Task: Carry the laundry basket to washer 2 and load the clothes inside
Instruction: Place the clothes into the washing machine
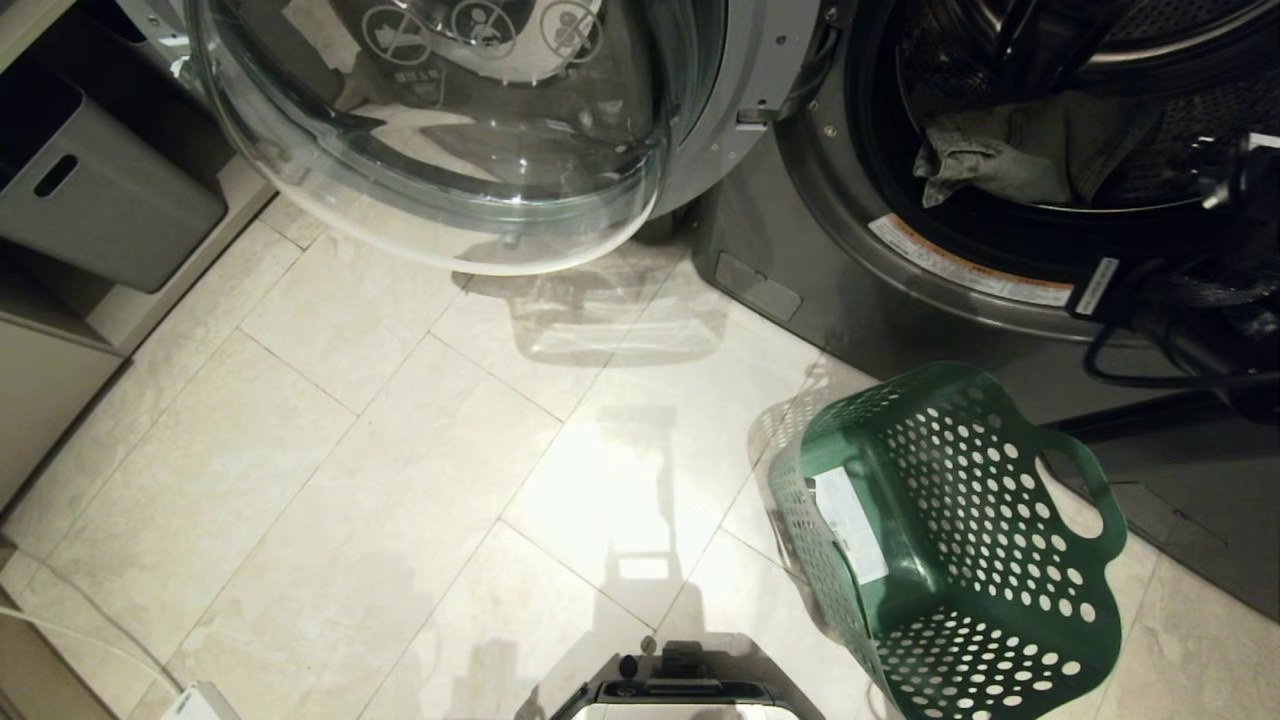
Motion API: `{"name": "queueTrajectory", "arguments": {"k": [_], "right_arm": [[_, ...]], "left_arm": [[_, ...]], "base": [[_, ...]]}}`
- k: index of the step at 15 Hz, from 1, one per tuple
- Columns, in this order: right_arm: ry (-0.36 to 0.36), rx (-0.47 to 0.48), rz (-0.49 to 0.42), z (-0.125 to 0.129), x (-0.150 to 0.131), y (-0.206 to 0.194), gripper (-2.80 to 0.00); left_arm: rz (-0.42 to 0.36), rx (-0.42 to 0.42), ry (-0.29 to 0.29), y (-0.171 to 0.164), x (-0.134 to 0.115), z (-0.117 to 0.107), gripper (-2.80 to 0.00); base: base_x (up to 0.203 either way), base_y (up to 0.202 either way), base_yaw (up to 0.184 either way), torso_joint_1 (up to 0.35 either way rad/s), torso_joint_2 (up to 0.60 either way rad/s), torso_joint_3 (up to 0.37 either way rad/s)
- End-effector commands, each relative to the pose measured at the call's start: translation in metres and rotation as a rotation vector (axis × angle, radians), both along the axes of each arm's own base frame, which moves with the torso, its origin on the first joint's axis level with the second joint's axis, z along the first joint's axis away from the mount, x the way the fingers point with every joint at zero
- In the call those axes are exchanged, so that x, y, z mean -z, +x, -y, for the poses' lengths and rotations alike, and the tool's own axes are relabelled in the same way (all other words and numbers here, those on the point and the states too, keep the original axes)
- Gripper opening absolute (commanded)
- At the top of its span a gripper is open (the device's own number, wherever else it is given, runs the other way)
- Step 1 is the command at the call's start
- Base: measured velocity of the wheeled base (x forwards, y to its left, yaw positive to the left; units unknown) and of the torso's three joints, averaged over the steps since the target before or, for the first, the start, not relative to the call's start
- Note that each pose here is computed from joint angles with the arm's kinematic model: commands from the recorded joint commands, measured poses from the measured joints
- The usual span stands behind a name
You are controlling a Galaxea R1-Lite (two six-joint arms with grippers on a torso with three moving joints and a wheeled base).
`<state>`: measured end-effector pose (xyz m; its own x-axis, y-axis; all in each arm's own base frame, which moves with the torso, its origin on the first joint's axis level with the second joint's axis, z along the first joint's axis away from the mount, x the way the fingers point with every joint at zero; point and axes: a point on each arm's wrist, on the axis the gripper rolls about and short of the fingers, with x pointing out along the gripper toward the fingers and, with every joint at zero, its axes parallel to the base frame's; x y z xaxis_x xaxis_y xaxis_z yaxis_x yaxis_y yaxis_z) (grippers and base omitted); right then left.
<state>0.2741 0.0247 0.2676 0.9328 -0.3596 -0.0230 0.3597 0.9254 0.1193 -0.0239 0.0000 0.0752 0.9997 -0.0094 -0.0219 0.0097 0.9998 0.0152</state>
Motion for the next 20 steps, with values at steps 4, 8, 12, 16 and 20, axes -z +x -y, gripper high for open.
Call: {"name": "queueTrajectory", "arguments": {"k": [4,8,12,16,20], "right_arm": [[-0.023,-0.11,-0.114,0.007,0.027,-0.088,-2.8],[-0.178,-0.299,-0.108,0.012,0.05,-0.158,-2.8],[-0.233,-0.365,-0.061,0.021,0.07,-0.223,-2.8],[-0.3,-0.393,-0.038,0.026,0.115,-0.266,-2.8],[-0.349,-0.433,-0.096,0.026,0.167,-0.272,-2.8]], "left_arm": [[-0.002,0.0,0.0,0.0,0.0,0.0,-2.8],[-0.003,0.001,0.0,0.0,0.0,0.0,-2.8],[-0.001,0.0,0.0,0.0,0.0,0.0,-2.8],[-0.001,0.0,0.0,0.0,0.0,0.0,-2.8],[-0.001,0.001,0.0,0.0,0.0,0.0,-2.8]], "base": [[0.0,0.0,0.0,0.0,0.0,0.0],[0.0,0.0,0.0,0.0,0.0,0.0],[0.0,0.0,0.0,0.0,0.0,0.0],[0.0,0.0,0.0,0.0,0.0,0.0],[0.0,0.0,0.0,0.0,0.0,0.0]]}}
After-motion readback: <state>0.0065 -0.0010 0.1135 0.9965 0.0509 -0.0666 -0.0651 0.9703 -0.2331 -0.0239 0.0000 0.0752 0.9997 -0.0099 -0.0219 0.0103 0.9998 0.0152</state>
